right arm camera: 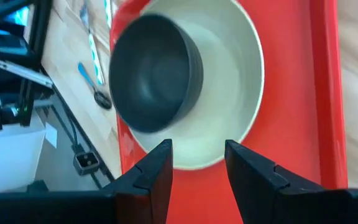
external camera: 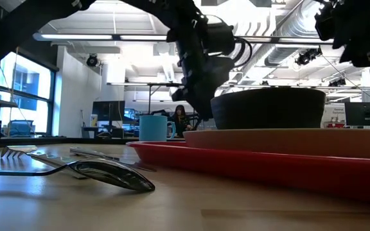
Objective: Set up tray
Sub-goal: Adjust the red tray
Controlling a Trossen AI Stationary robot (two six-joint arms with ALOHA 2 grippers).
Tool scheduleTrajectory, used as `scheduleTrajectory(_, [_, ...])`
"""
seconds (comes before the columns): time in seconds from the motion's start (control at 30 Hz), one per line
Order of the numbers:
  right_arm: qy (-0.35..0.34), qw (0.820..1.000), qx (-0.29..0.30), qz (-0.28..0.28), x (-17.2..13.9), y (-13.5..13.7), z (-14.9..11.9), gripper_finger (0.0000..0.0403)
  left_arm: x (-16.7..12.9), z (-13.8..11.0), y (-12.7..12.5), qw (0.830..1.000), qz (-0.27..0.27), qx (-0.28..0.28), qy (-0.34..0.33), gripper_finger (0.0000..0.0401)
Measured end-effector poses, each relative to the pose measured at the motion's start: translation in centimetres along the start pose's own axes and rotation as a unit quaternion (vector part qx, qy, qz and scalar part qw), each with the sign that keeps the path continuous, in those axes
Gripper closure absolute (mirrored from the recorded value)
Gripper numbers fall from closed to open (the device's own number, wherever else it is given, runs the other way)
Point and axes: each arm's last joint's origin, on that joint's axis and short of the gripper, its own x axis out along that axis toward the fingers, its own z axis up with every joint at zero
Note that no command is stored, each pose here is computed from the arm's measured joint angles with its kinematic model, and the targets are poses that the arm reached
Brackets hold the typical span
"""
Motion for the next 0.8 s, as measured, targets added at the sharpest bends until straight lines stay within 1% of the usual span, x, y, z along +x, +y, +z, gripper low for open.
scheduleTrajectory(0.07, [-0.006, 1.0, -0.016, -0.003, 0.0, 0.0, 0.0, 0.0265, 0.3, 0.1, -0.2, 1.0, -0.004, 0.004, -0.013, 0.0279])
scheduleTrajectory(0.2, [-0.014, 0.999, -0.041, -0.006, 0.0, 0.0, 0.1, 0.0265, 0.5, 0.3, -0.2, 1.0, -0.006, -0.012, -0.024, 0.0279])
scheduleTrajectory(0.27, [-0.019, 0.998, -0.059, -0.007, 0.0, 0.0, 0.2, 0.0265, 0.7, 0.4, -0.2, 0.999, -0.006, -0.012, -0.029, 0.0279])
scheduleTrajectory(0.37, [-0.02, 0.996, -0.084, -0.009, 0.0, 0.0, 0.2, 0.0265, 1.3, 0.6, 0.2, 0.999, 0.004, -0.017, -0.03, 0.0279])
scheduleTrajectory(0.47, [-0.022, 0.992, -0.123, -0.015, 0.0, -0.1, 0.2, 0.0265, 2.2, 0.9, 0.3, 0.999, 0.003, -0.03, -0.037, 0.0279])
scheduleTrajectory(0.53, [-0.022, 0.988, -0.149, -0.022, 0.0, -0.2, 0.1, 0.0265, 2.8, 0.5, 0.6, 0.999, 0.012, -0.041, -0.018, 0.0279])
scheduleTrajectory(0.6, [-0.026, 0.985, -0.167, -0.026, 0.0, -0.2, 0.2, 0.0265, 3.7, 0.9, 0.6, 0.999, 0.007, -0.041, -0.03, 0.0279])
scheduleTrajectory(0.7, [-0.024, 0.984, -0.177, -0.029, 0.0, -0.3, 0.1, 0.0265, 4.2, 0.5, 0.7, 0.998, 0.008, -0.06, -0.009, 0.0279])
scheduleTrajectory(0.8, [-0.023, 0.983, -0.177, -0.028, 0.0, -0.2, 0.1, 0.0265, 4.7, 0.7, 0.7, 0.997, 0.005, -0.072, -0.011, 0.0279])
